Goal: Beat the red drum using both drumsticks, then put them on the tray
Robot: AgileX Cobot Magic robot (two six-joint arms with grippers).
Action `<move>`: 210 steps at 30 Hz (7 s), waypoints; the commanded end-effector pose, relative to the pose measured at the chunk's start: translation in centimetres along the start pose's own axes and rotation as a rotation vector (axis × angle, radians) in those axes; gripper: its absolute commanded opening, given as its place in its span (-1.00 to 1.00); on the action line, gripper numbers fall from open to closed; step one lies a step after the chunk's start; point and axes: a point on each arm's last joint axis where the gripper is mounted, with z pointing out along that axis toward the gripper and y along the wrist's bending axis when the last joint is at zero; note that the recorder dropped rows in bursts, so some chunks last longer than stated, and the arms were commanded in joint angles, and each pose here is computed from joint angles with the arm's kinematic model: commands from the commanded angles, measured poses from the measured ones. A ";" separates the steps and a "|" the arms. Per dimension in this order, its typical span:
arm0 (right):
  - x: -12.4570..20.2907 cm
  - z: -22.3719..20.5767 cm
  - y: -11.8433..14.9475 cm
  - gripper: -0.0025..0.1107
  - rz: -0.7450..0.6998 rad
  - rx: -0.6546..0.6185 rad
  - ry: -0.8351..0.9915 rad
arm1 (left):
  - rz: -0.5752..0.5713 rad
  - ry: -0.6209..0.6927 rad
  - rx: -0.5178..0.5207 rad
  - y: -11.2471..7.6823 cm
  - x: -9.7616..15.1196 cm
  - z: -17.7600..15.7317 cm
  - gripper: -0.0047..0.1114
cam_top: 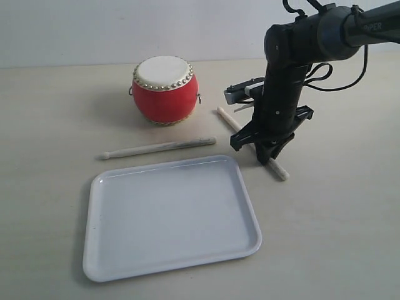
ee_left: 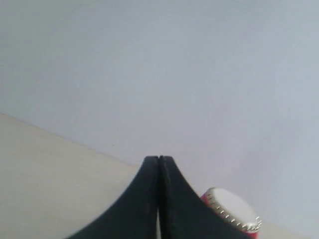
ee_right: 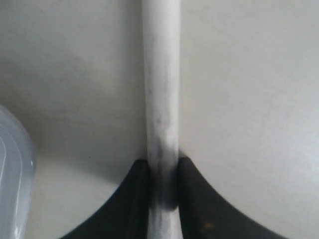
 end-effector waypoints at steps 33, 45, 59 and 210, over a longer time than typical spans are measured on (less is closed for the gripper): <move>0.9 -17.3 -0.9 -0.96 -0.013 0.103 -0.290 | 0.099 0.969 -0.205 -11.8 -6.5 23.6 -0.73; 0.9 -17.3 -0.6 -0.96 0.020 0.060 -0.297 | -0.201 1.099 -0.203 -15.5 2.2 26.5 -0.73; 0.9 -17.3 -0.6 -0.96 0.020 0.058 -0.297 | -0.144 1.351 -0.271 -16.8 4.7 23.9 -0.73; -0.1 -15.5 -1.7 -0.96 -0.094 0.177 -0.265 | -1.125 1.001 -1.293 -18.7 23.4 31.8 -0.07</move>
